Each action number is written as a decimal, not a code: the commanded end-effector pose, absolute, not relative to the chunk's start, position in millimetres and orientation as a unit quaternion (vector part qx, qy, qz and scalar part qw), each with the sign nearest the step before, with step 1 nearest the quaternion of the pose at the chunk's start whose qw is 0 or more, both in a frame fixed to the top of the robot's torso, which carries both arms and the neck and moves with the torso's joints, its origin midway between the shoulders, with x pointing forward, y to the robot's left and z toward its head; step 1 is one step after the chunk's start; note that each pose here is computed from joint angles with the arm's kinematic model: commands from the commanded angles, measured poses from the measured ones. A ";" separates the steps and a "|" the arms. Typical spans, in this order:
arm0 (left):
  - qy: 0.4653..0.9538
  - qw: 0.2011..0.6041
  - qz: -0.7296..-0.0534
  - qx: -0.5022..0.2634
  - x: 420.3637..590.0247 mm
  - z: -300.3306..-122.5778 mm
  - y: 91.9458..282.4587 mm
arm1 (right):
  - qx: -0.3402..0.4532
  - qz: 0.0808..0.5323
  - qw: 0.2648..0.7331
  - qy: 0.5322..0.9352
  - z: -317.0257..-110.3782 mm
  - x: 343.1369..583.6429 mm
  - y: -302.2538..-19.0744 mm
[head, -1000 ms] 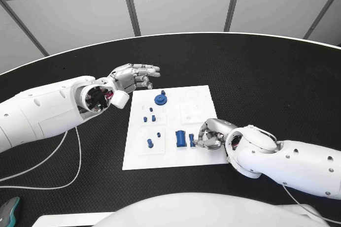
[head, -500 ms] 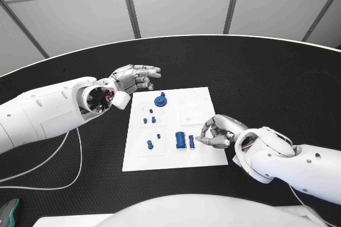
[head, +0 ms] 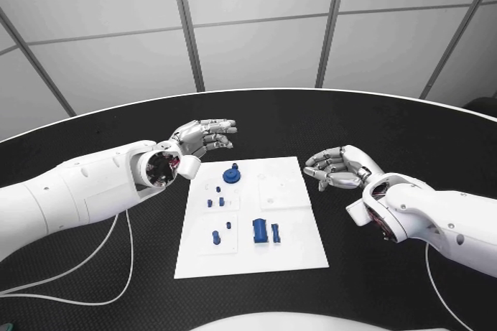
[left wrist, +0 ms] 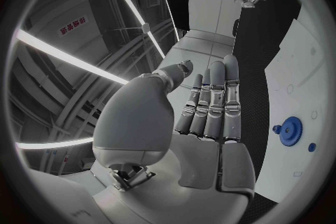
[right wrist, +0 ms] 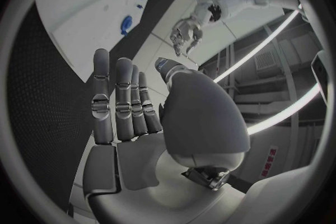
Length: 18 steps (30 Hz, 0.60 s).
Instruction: Assemble the parts on the task board
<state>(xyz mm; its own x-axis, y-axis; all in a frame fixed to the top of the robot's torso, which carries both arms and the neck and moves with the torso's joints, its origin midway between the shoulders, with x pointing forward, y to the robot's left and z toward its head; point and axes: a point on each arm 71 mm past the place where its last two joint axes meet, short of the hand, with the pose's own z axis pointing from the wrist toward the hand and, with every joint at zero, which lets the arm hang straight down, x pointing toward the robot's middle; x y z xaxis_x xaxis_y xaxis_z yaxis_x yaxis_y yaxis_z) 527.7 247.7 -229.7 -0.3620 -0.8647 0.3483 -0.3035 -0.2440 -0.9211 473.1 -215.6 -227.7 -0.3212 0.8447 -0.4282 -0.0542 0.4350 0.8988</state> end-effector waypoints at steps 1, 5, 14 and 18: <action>0.550 0.242 -0.598 -0.530 531.8 -237.0 247.3 | 0.365 0.474 0.497 0.628 -227.1 498.9 -233.4; 0.530 0.251 -0.596 -0.548 537.0 -246.5 245.6 | 0.377 0.487 0.505 0.605 -226.2 516.9 -239.3; 0.510 0.262 -0.590 -0.569 540.8 -258.2 242.5 | 0.382 0.495 0.512 0.588 -226.2 528.8 -241.2; 0.511 0.269 -0.586 -0.568 538.5 -258.2 240.4 | 0.391 0.499 0.512 0.580 -226.4 524.2 -236.8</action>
<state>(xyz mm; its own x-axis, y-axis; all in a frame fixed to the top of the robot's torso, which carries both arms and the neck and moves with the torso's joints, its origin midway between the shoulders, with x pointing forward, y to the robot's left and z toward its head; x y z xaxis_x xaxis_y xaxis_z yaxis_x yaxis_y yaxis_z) 539.0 240.7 -258.1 -0.2119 -0.8944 0.3940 -0.2661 -0.3351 -0.9038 525.4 -238.1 -226.4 -0.1728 0.9629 -0.2075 -0.0578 0.2004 0.9780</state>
